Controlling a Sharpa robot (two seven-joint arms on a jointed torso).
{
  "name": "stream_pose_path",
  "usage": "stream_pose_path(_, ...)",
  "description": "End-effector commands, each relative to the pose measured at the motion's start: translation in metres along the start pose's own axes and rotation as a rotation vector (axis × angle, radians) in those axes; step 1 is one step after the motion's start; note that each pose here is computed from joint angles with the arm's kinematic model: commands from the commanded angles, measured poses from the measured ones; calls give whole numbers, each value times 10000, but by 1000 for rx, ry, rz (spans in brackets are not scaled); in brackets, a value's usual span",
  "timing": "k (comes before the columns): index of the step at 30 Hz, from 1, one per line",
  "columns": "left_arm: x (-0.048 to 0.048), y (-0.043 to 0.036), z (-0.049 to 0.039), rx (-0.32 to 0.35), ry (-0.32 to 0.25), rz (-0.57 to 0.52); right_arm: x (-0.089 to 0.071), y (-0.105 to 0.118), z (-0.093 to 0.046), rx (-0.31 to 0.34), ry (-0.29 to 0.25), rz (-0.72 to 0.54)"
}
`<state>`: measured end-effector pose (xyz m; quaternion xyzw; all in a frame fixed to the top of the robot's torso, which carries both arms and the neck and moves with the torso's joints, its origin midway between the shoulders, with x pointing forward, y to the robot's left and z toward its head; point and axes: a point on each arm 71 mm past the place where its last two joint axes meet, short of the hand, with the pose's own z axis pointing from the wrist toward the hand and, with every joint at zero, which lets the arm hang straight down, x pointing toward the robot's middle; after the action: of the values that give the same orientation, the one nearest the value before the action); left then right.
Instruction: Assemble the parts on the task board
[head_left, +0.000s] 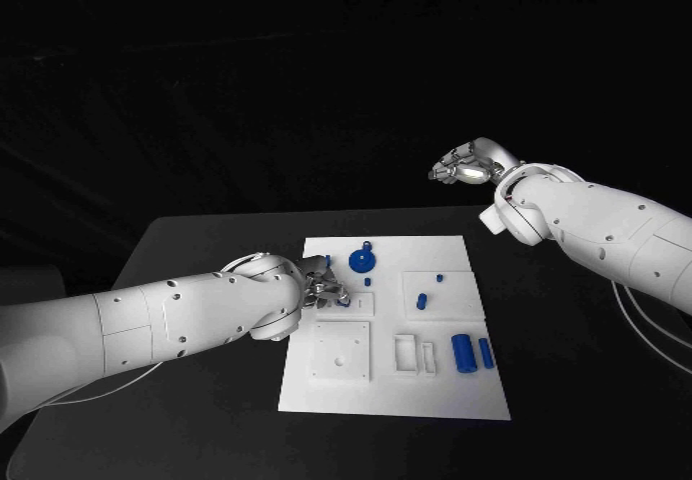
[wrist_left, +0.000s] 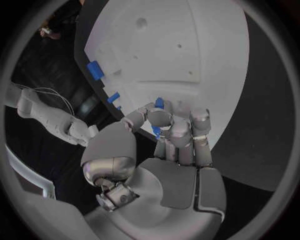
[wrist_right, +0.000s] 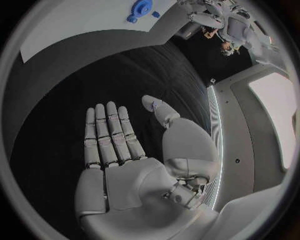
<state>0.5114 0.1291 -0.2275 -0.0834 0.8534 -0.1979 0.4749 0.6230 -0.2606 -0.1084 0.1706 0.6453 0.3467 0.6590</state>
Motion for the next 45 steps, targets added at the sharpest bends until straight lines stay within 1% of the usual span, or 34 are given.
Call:
stream_pose_path(1, 51, -14, -1, 9, 40, 25, 17, 25, 7, -12, 9, 7)
stream_pose_path(8, 64, -19, -1, 9, 54, 32, 27, 33, 8, -13, 12, 8)
stream_pose_path(21, 71, -31, 2, 12, 61, 38, 48, 47, 13, -16, 18, 10)
stream_pose_path(38, 65, -35, 40, 5, 79, 48, 77, 52, 17, -16, 27, 11)
stream_pose_path(45, 82, -50, 40, 6, 96, 58, 92, 55, 18, -17, 31, 12)
